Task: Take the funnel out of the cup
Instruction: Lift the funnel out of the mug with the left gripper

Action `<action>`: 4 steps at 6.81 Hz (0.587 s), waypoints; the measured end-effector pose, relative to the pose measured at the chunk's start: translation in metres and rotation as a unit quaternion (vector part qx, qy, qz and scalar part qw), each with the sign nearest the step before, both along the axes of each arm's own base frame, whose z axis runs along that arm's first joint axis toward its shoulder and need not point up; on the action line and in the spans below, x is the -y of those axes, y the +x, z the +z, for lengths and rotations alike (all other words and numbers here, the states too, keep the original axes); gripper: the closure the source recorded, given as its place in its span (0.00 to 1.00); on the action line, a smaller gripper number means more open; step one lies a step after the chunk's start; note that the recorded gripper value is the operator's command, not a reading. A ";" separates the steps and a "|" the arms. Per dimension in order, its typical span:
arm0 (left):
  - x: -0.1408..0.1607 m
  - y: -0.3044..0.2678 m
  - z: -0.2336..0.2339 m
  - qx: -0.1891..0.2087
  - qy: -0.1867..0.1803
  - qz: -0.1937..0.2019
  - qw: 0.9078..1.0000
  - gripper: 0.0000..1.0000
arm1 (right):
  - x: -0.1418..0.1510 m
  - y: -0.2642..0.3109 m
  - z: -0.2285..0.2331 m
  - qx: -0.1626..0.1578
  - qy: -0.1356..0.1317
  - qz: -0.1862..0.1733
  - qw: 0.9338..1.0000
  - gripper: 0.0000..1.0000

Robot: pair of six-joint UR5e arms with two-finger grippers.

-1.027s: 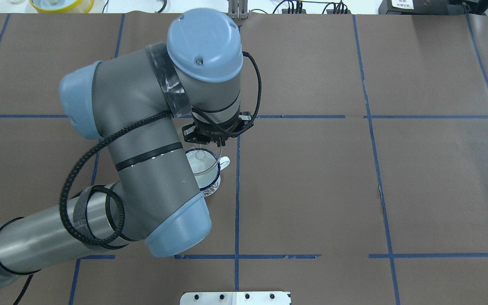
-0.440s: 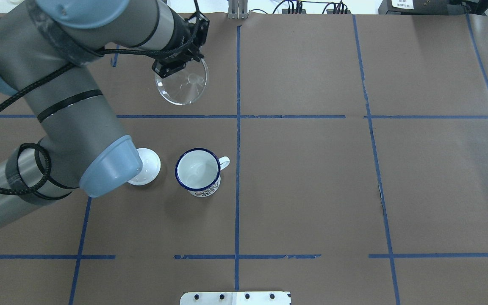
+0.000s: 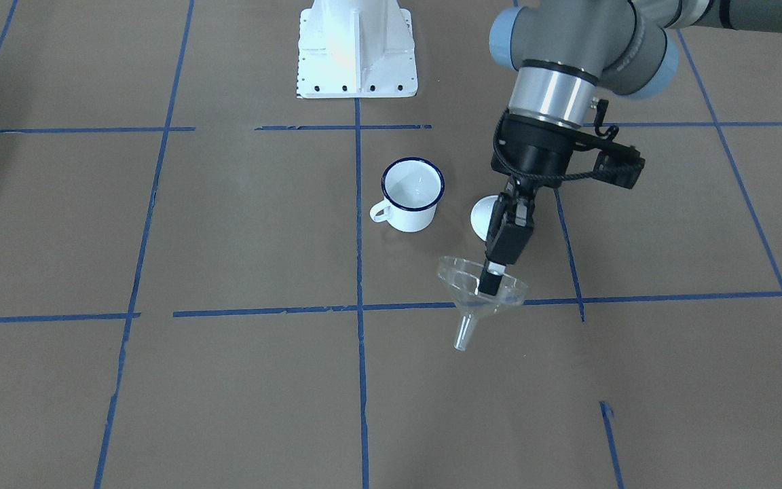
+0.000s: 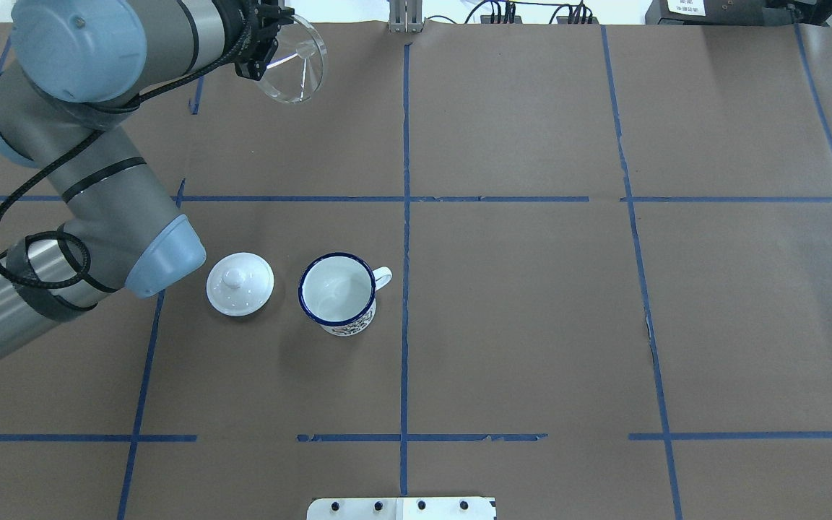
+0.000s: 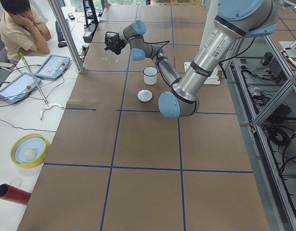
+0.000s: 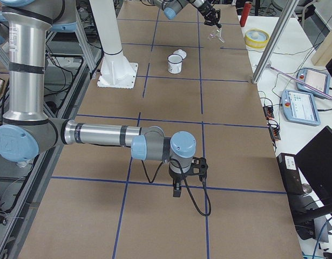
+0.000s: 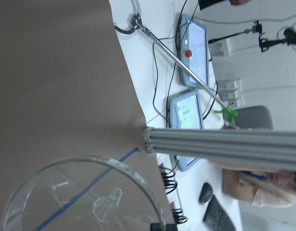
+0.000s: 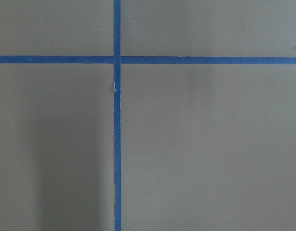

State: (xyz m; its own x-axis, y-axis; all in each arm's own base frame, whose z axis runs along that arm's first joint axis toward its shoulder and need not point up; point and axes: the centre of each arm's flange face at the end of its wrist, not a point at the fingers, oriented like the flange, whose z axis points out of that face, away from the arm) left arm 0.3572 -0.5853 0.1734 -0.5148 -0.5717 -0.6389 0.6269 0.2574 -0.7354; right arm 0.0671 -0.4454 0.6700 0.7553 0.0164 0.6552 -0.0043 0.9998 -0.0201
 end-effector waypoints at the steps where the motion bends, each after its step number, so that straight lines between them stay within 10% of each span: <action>1: 0.025 0.016 0.043 -0.014 -0.019 -0.031 0.999 1.00 | 0.000 0.000 0.000 0.000 0.000 0.000 1.000 0.00; 4: 0.052 0.065 0.162 0.007 -0.040 -0.088 0.995 1.00 | 0.000 0.000 0.000 0.000 0.000 0.000 1.000 0.00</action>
State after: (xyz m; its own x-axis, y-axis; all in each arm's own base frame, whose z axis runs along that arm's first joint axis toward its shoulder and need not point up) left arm 0.4226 -0.6375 0.3358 -0.6038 -0.5226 -0.6019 0.6669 0.0824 -0.7406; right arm 0.0671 -0.4454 0.6700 0.7553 0.0164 0.6552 -0.0043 0.9998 -0.0201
